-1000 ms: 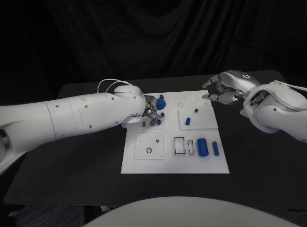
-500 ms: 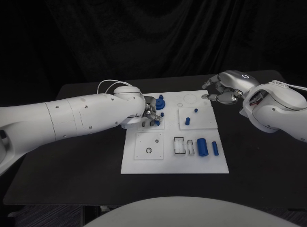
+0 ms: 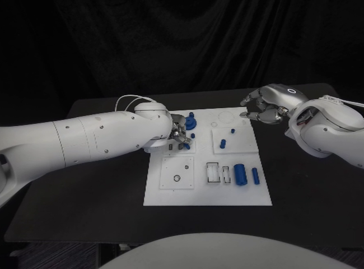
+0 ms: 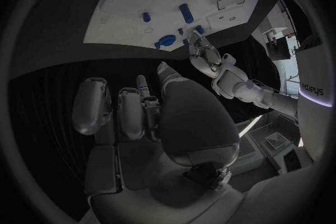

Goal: Assemble the parts on the task board

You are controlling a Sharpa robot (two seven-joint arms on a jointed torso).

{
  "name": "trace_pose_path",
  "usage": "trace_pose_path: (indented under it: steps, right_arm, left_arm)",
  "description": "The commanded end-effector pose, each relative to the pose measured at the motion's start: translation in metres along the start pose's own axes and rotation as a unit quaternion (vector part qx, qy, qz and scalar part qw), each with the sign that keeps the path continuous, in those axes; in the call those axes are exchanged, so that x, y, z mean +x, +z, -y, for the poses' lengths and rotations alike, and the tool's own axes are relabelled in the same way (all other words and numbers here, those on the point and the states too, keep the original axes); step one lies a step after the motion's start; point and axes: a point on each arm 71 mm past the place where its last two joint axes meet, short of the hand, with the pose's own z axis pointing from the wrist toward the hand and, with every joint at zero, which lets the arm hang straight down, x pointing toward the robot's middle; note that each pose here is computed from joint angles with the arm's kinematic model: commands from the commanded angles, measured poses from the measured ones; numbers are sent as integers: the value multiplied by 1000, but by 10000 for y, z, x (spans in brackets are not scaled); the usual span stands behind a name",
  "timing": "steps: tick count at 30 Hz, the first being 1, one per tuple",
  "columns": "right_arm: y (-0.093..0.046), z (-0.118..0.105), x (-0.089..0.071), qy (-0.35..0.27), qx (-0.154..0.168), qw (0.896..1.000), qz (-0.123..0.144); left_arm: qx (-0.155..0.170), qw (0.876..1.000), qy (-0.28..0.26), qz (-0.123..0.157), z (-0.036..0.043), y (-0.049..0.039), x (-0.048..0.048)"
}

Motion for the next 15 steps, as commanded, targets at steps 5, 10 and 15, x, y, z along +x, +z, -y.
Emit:
trace_pose_path:
  steps: [5,10,15]
  right_arm:
    - [-1,15,14,-2,7,1000,-6]
    - [-2,22,14,-2,8,1000,-6]
    - [-7,29,13,-3,9,1000,-6]
  left_arm:
    - [15,1000,-2,1,28,-7,18]
    - [15,1000,-4,3,23,-6,14]
    - [12,1000,-5,5,-2,-5,6]
